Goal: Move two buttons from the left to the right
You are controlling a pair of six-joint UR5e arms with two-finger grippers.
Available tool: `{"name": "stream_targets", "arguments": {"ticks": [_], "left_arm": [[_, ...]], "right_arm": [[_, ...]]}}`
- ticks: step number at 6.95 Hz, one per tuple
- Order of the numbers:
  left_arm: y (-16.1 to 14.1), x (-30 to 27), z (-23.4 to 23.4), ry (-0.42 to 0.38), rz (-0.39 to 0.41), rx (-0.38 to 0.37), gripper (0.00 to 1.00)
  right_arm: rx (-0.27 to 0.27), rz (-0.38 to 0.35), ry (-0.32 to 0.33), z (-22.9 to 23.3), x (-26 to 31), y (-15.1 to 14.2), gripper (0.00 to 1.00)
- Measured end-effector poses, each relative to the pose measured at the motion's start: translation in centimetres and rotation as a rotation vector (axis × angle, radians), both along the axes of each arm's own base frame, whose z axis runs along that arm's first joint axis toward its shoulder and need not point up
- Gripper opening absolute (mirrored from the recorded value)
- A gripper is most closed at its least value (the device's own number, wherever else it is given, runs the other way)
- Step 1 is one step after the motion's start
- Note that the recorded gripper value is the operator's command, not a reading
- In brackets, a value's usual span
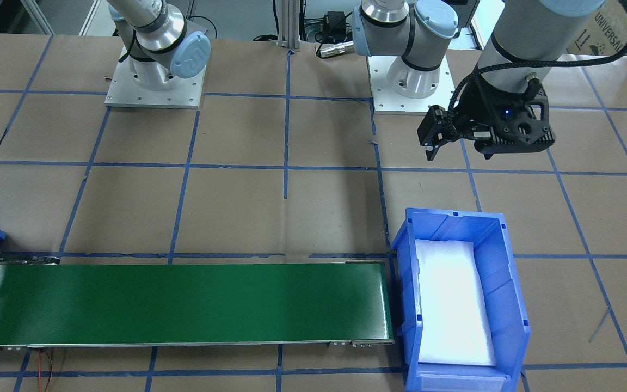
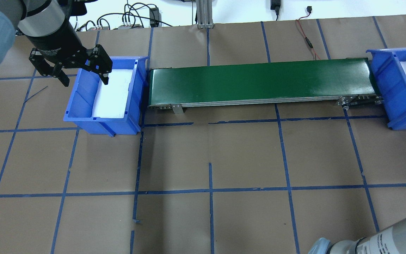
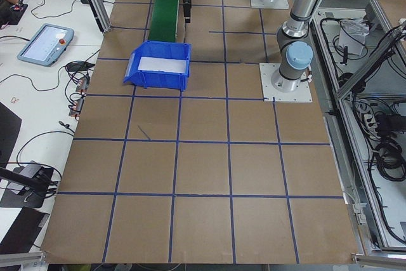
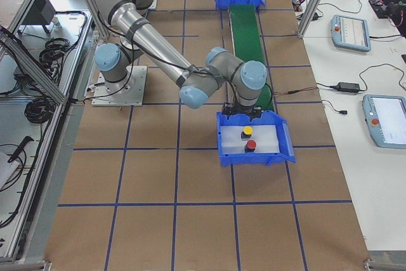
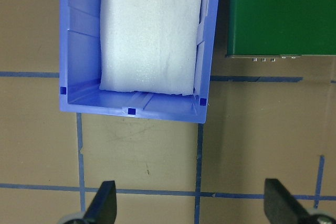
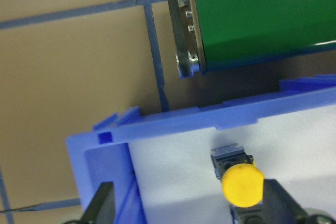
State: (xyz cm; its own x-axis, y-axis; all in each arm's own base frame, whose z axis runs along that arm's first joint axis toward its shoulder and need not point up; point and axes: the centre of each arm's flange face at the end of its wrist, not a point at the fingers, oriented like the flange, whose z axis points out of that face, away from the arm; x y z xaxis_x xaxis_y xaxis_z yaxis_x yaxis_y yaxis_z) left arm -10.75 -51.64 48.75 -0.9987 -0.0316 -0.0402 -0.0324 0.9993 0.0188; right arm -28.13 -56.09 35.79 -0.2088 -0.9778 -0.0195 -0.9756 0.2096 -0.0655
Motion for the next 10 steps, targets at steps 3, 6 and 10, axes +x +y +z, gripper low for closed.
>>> {"name": "stream_targets", "arguments": {"ticks": [3,6,10], "left_arm": [[0.0,0.0,0.0,0.000,0.000,0.000,1.00],[0.0,0.0,-0.1,0.001,0.000,0.002,1.00],[0.0,0.0,-0.1,0.001,0.000,0.002,1.00]], "right_arm": [[0.006,-0.336,0.015,10.0,14.8,1.0,1.00],[-0.056,-0.613,0.017,15.2,32.1,0.4,1.00],[-0.028,-1.092,-0.020,15.7,40.3,0.7,1.00]]}}
